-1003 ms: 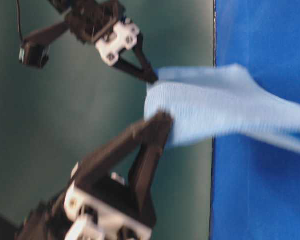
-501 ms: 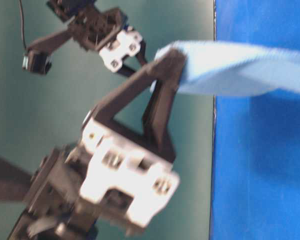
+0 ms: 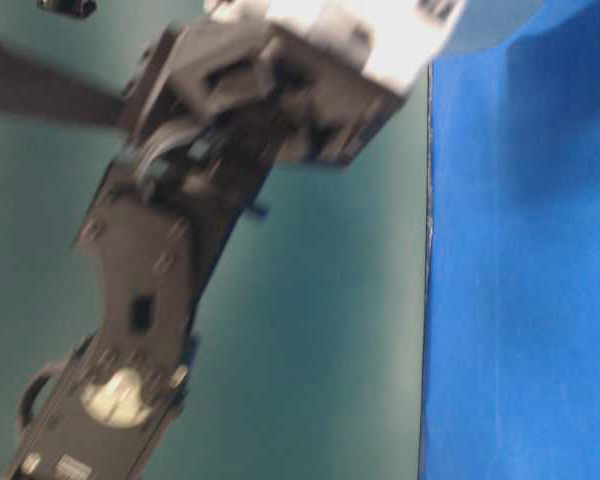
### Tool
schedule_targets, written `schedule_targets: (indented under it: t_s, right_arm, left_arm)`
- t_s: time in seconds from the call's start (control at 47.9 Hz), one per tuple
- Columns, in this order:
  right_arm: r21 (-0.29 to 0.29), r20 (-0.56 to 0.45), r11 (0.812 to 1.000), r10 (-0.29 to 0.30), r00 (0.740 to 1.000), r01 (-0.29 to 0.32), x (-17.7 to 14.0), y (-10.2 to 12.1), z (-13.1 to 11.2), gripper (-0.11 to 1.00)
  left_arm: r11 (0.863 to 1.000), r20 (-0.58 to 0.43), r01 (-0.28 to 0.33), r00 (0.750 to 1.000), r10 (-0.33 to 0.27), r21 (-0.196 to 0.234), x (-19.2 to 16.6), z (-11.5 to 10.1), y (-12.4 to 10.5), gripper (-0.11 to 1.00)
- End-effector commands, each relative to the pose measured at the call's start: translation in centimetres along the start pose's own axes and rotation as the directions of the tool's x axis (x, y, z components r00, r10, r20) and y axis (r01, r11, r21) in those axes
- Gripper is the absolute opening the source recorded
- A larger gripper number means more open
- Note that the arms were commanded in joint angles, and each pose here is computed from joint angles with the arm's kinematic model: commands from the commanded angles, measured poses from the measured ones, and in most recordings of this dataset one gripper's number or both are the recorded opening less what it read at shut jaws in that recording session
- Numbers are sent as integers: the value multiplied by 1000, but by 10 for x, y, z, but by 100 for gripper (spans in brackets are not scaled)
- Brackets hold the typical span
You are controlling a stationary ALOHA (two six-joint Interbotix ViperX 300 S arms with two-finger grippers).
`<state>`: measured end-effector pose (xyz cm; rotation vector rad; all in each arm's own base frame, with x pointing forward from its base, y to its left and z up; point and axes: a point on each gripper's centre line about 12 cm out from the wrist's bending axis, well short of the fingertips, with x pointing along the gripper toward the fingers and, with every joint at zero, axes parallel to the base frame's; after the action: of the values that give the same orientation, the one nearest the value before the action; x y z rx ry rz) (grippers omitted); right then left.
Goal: Fold the light blue towel.
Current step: 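Rotate the towel to vertical and lay it down lengthwise on the table, then release the towel and pull both grippers back outward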
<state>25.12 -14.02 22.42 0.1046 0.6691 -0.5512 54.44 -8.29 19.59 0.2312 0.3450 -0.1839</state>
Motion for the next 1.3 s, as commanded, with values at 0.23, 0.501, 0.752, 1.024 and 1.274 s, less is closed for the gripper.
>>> schedule_targets:
  t_s: [0.23,0.501,0.752,1.024,1.274]
  right_arm:
    - [3,15,1000,13,1000,-13,27,-2,11,2]
    - [-17,49,996,92,995,-91,81,18,31,2]
    - [-41,38,991,126,991,-124,120,36,43,2]
    - [-47,29,990,134,991,-133,130,39,41,2]
    - [-76,42,986,150,988,-146,129,42,39,2]
  left_arm:
    - [1000,25,16,1000,-15,-20,-7,9,-10,3]
    - [995,-87,40,995,-48,-96,-47,-42,-26,3]
    - [975,-148,38,986,-71,-219,-84,-84,-40,3]
    - [973,-153,31,986,-67,-229,-88,-95,-39,3]
    - [970,-156,5,987,-45,-244,-79,-97,-28,3]
